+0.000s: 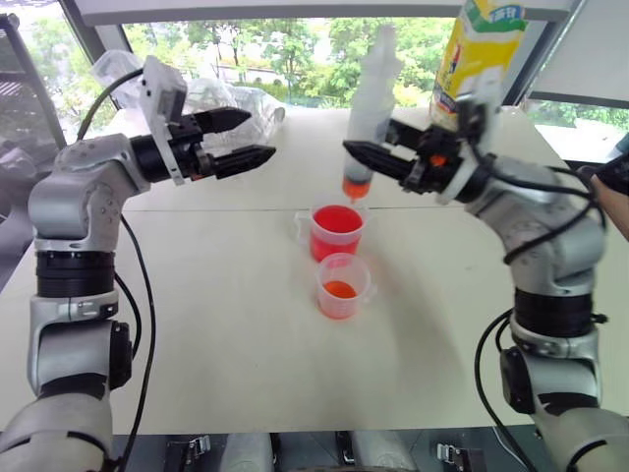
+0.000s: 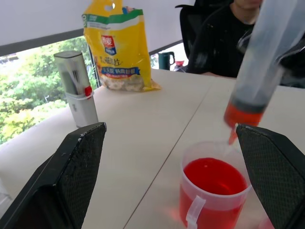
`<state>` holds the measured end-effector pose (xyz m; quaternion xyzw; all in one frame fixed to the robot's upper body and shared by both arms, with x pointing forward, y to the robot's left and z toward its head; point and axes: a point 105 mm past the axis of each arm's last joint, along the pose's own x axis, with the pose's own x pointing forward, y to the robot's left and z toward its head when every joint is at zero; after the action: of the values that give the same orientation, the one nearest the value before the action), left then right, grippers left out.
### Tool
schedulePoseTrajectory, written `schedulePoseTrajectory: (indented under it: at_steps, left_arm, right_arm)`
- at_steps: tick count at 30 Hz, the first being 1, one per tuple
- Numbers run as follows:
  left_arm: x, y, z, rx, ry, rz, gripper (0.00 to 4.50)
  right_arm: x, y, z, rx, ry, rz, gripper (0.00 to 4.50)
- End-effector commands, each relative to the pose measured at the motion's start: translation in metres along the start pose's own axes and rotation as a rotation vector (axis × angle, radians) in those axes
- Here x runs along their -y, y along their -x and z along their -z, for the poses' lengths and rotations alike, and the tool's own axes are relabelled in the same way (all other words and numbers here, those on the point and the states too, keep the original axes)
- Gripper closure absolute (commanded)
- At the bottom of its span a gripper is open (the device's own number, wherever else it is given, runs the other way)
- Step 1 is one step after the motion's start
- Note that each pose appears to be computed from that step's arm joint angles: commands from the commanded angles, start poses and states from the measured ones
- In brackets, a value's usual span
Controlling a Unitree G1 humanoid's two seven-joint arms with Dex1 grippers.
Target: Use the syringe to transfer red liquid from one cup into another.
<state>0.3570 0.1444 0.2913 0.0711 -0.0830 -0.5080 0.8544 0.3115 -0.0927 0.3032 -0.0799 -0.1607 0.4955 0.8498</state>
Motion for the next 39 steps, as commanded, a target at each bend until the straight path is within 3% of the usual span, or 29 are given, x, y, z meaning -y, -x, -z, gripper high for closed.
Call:
schedulePoseTrajectory:
  at_steps: [1,8,15,25,39]
  left_arm:
    - [0.004,-0.005,-0.017,0.036,-0.046,0.036,0.05]
    - [0.009,-0.015,-0.022,0.063,-0.039,0.088,0.05]
    - [0.031,-0.026,-0.028,0.088,-0.024,0.186,0.05]
    - [0.066,-0.049,-0.049,0.158,-0.003,0.366,0.05]
    - [0.074,-0.052,-0.041,0.114,-0.017,0.433,0.05]
  right_arm:
    - [-0.021,0.011,-0.017,0.012,-0.007,-0.049,3.11]
    - [-0.051,0.025,0.022,-0.092,-0.114,-0.049,3.11]
    - [-0.062,0.03,0.054,-0.147,-0.152,-0.016,3.11]
    - [-0.067,0.026,0.058,-0.145,-0.123,-0.037,3.11]
    - [-0.066,0.023,0.059,-0.132,-0.11,-0.039,3.11]
